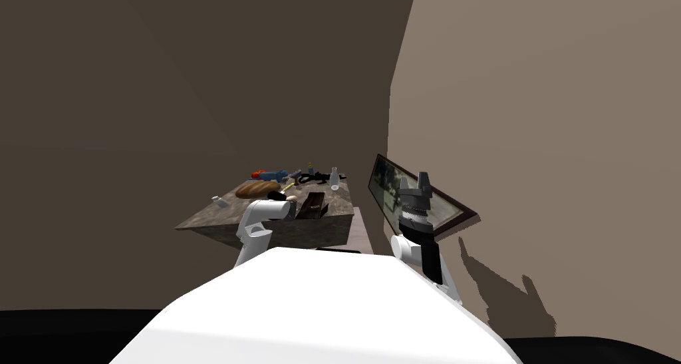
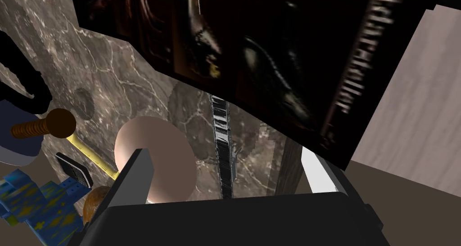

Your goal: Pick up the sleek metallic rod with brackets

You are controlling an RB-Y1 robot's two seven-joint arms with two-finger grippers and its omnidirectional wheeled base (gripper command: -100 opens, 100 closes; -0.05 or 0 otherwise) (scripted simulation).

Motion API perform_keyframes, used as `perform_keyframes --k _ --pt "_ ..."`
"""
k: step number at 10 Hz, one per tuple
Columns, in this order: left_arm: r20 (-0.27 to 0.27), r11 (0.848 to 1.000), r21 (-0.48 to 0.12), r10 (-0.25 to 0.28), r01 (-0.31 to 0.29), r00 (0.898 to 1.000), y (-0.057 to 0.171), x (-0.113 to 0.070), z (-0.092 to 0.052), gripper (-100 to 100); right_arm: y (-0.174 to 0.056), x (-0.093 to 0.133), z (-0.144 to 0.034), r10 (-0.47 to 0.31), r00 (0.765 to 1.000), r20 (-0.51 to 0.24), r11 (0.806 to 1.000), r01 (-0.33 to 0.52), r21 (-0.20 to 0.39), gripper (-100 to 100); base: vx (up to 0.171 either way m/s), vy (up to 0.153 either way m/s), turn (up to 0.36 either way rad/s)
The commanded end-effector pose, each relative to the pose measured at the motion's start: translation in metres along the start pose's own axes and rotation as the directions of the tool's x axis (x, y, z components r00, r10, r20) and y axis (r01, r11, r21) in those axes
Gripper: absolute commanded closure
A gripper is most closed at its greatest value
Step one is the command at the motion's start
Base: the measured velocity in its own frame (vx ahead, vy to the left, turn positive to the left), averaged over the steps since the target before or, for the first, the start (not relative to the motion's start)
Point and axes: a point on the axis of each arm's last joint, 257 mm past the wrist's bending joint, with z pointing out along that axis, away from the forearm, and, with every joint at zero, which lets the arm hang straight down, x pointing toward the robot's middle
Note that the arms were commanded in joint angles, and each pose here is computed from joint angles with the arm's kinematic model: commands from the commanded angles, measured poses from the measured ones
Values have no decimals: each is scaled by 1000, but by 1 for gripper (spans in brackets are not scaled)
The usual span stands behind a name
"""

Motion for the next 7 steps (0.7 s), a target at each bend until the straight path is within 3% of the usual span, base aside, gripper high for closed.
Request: perform_keyframes --k 1,4,5,6,7 --pt "-2 1000 5 0 0 1000 -2 1 9 -100 0 0 0 0 1000 0 1000 0 0 0 -7 1 11" --pt "-4 1000 13 0 0 1000 -5 2 21 -100 0 0 0 0 1000 0 1000 0 0 0 -13 6 9" --pt "-3 1000 9 0 0 1000 -4 1 19 -100 0 0 0 0 1000 0 1000 0 0 0 -6 3 1" --pt "-4 1000 11 0 0 1000 -4 1 19 100 0 0 0 0 1000 0 1000 0 0 0 0 0 0" --pt "-4 1000 11 0 0 1000 -4 1 19 100 0 0 0 0 1000 0 1000 0 0 0 0 0 0"
